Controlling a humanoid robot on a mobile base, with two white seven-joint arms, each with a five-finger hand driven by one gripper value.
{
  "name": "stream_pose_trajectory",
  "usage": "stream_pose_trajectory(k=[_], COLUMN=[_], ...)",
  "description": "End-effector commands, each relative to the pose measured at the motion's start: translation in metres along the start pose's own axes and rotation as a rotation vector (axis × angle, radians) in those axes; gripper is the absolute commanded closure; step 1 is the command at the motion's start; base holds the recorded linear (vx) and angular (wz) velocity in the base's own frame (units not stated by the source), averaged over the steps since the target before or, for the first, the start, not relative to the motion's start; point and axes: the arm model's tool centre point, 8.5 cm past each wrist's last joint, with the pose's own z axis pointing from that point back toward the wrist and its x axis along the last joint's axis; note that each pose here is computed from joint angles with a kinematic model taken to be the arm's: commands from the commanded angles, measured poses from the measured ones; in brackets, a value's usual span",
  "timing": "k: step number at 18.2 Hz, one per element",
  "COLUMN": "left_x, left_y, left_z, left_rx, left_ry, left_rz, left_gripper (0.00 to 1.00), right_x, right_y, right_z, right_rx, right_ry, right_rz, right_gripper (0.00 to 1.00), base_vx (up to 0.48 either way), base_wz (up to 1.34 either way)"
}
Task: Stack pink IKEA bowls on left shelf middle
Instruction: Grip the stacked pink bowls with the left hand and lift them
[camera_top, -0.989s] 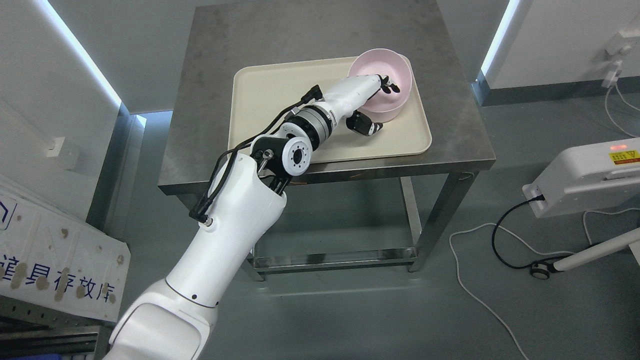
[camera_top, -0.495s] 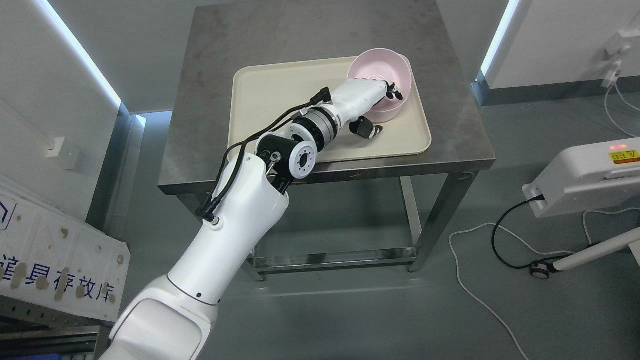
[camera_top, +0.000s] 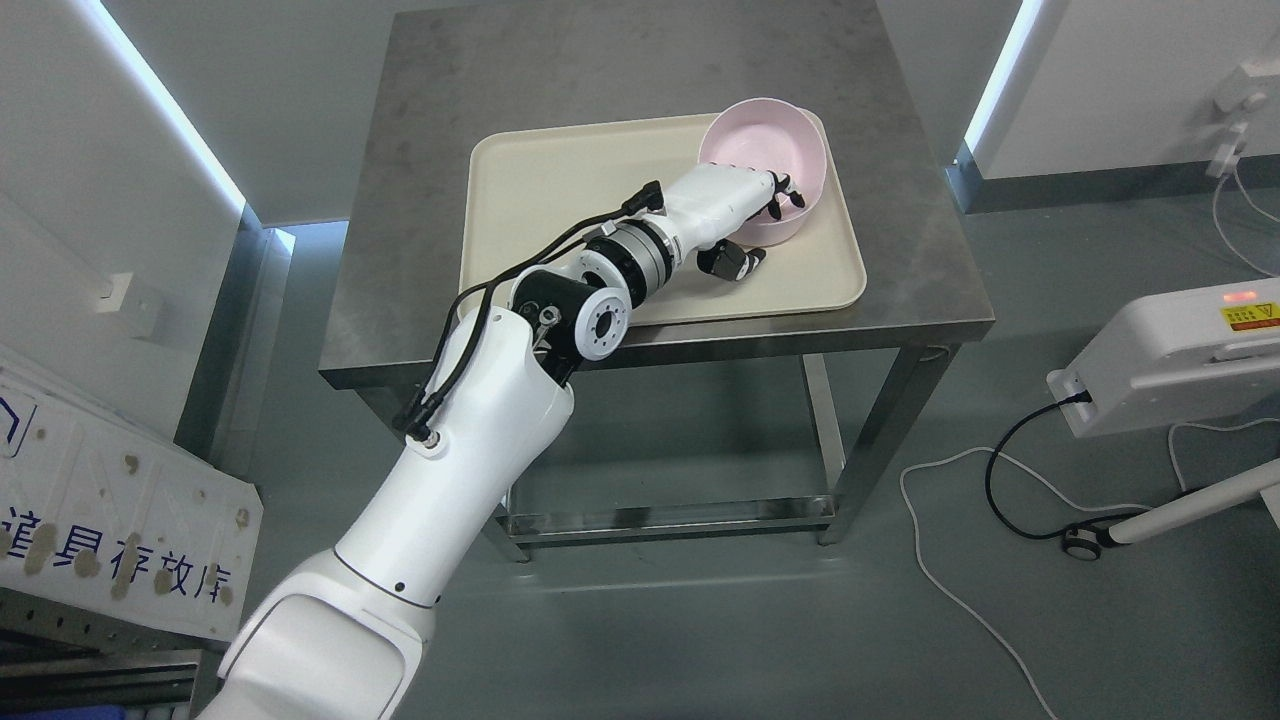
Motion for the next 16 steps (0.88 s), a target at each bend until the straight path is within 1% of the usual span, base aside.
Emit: stream_pose_trajectory(k=[1,3,5,8,10,13,16], left_x=[-0.045,-0.050,-0.058,-0.071,-0.076,-0.084,-0.077], left_y=[-0.009,-0.011,-0.002,0.026,0.045,0.078,0.100], left_z=[0.019,0.022,0.027,0.039,0.051,0.078,0.102], left_rx=[0.026,0.033,0.064,0.153,0.220,0.350,0.408], left_ry=[0.026,0.029,0.034,-0.008,-0.059,-0.095,-0.196], left_rz=[0.077,0.091,0.108,0.102,0.080,0.060,0.051], left_gripper=[0.85,0.88,0.91,0.99,1.00,1.00,1.00], right_x=[0.006,0.006,0.006,0.006,0.006,0.006,0.006], right_y=[-0.011,-0.011,-0.011,-0.011,-0.011,-0.011,-0.011], right_z=[-0.001,-0.001,-0.001,-0.001,-0.001,-0.001,-0.001], right_rx=[-0.019,-0.019,-0.019,-0.019,-0.019,-0.019,-0.019], right_ry=[-0.017,-0.017,-0.017,-0.017,-0.017,-0.017,-0.017], right_rz=[-0.002,-0.002,-0.002,-0.002,-0.002,-0.002,-0.002], right_gripper=[0.00,0.00,0.00,0.00,0.00,0.00,0.00], base_vx=[0.002,0.000,0.000,0.005,0.010,0.000,0.000], base_wz=[-0.01,-0.01,0.00,0.00,-0.03,0.00,0.00])
